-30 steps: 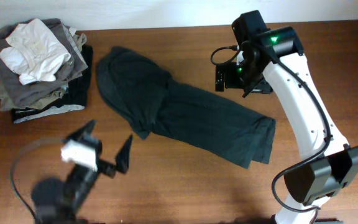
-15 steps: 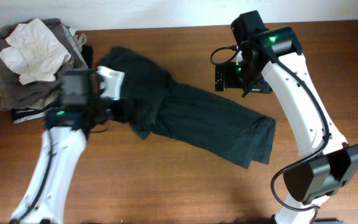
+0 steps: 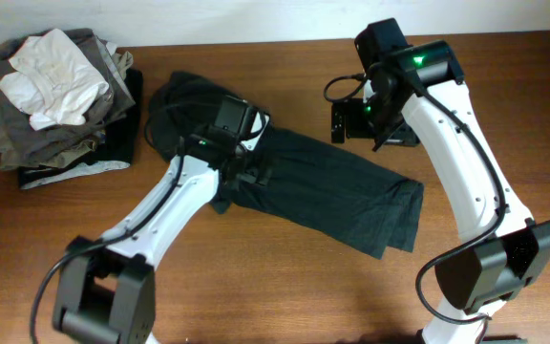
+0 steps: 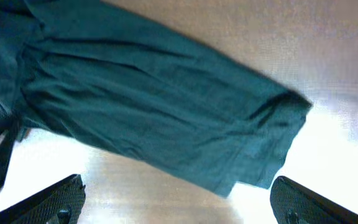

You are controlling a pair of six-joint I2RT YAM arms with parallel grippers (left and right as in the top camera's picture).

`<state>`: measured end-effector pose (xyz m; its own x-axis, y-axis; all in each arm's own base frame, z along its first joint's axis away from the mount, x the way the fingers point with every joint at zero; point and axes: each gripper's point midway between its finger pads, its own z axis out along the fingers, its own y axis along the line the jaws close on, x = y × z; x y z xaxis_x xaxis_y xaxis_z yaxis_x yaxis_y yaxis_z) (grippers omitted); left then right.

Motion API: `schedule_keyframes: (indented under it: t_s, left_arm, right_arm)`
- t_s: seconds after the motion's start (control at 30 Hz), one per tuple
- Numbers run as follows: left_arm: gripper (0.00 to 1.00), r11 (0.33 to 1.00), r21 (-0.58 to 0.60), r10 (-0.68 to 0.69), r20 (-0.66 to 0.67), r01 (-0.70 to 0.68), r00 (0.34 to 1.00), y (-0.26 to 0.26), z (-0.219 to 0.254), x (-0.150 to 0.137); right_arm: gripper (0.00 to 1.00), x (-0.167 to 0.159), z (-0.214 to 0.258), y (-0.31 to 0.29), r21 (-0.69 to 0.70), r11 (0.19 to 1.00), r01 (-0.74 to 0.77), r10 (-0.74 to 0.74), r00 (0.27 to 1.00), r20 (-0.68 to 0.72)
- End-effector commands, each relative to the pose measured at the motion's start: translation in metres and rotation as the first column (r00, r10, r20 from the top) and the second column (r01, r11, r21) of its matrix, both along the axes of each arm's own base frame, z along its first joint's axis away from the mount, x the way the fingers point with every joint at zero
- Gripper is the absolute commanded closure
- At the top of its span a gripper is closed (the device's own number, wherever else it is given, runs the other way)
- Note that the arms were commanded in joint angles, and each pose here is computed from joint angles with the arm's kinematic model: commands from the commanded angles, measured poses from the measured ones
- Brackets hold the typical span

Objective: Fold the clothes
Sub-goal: 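Grasp the left end of the shirt with the left gripper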

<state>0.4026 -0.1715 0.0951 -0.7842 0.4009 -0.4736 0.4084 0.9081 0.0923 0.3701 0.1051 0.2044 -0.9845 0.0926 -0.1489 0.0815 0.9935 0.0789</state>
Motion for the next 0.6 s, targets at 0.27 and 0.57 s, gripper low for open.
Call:
schedule_keyframes:
  t_s: [0.27, 0.57]
  left_arm:
    - [0.09, 0.992, 0.097, 0.076, 0.013, -0.077, 0.997, 0.011, -0.04, 0.021]
    - [0.16, 0.987, 0.147, 0.077, -0.074, -0.066, 0.994, 0.015, -0.08, 0.013]
  right_arm:
    - [0.01, -0.008, -0.006, -0.045, -0.051, 0.987, 0.154, -0.157, 0.985, -0.073]
    - [0.01, -0.01, -0.006, -0.046, -0.054, 0.987, 0.15, -0.154, 0.985, -0.08]
